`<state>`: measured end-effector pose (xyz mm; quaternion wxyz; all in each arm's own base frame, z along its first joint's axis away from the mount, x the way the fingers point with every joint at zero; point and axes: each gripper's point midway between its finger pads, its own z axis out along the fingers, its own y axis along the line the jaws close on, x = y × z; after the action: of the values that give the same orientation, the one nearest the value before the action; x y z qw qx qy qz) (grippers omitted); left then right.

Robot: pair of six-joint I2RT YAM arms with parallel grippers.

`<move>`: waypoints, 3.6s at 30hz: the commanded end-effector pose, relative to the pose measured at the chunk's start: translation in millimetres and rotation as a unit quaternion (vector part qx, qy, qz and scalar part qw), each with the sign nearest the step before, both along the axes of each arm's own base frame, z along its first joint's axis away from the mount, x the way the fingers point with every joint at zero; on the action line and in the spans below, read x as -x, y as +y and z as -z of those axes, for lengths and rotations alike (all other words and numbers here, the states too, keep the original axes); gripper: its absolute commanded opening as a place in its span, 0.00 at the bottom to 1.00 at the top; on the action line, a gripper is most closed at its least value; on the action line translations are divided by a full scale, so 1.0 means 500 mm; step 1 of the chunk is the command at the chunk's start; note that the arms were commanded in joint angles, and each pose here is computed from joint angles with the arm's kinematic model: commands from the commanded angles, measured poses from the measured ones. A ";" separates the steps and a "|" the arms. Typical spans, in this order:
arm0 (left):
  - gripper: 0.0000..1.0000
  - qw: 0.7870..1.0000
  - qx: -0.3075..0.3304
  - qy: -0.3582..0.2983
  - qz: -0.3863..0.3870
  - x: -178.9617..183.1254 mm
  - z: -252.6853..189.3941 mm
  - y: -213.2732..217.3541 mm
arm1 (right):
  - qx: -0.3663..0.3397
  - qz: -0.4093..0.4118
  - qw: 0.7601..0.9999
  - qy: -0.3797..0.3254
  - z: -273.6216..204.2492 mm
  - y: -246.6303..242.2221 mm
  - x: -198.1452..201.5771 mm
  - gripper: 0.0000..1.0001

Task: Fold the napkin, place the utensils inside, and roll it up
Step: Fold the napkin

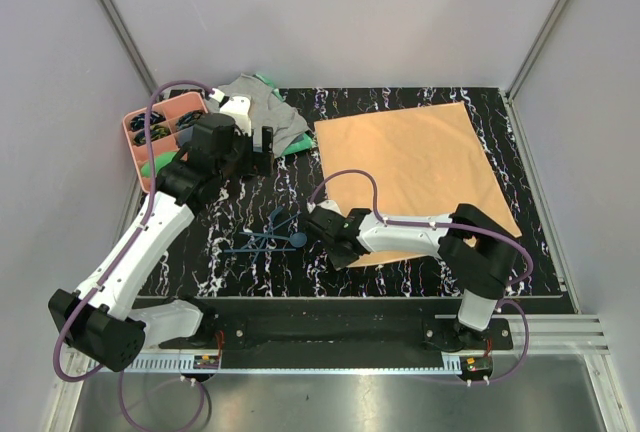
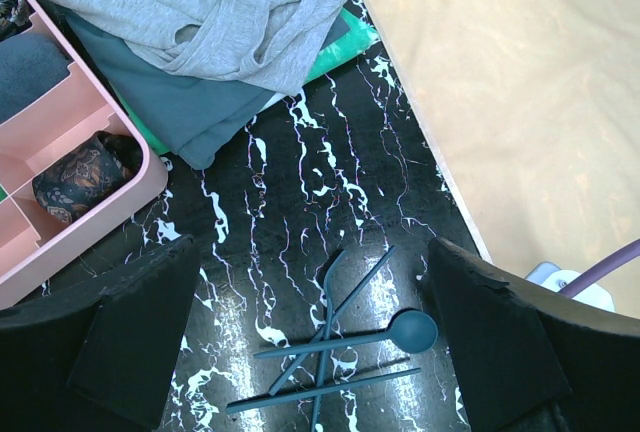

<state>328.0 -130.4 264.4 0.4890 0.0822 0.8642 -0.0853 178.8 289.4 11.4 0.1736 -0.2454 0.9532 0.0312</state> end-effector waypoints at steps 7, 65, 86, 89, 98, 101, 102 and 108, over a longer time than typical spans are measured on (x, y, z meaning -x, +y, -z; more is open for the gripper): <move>0.99 0.999 0.025 -0.044 -0.005 -0.004 -0.051 0.002 | -0.070 -0.020 0.994 0.078 -0.047 0.054 0.087 0.00; 0.99 1.000 0.004 -0.022 -0.014 -0.022 -0.006 0.006 | 0.143 0.273 0.926 -0.218 -0.117 -0.604 -0.843 0.00; 0.99 1.000 -0.012 -0.012 -0.023 -0.032 0.015 0.014 | 0.154 0.311 0.902 -0.258 -0.090 -0.699 -0.941 0.00; 0.99 1.000 -0.013 -0.010 -0.022 -0.032 0.017 0.013 | 0.150 0.317 0.899 -0.263 -0.095 -0.708 -0.947 0.00; 0.99 1.000 -0.016 -0.004 -0.021 -0.036 0.026 0.010 | 0.142 0.321 0.893 -0.283 -0.110 -0.725 -0.969 0.00; 0.99 1.000 -0.018 -0.004 -0.020 -0.036 0.026 0.011 | 0.143 0.319 0.892 -0.287 -0.107 -0.729 -0.975 0.00; 0.99 1.000 -0.017 -0.004 -0.021 -0.036 0.027 0.011 | 0.143 0.318 0.892 -0.286 -0.104 -0.729 -0.976 0.00; 0.99 1.000 -0.018 -0.002 -0.022 -0.038 0.031 0.011 | 0.135 0.309 0.896 -0.288 -0.085 -0.724 -0.986 0.00</move>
<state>336.0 -126.4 239.5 0.4668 0.0783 0.8786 -0.0631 659.6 -71.4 47.1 0.3836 0.0471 0.8939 -0.2272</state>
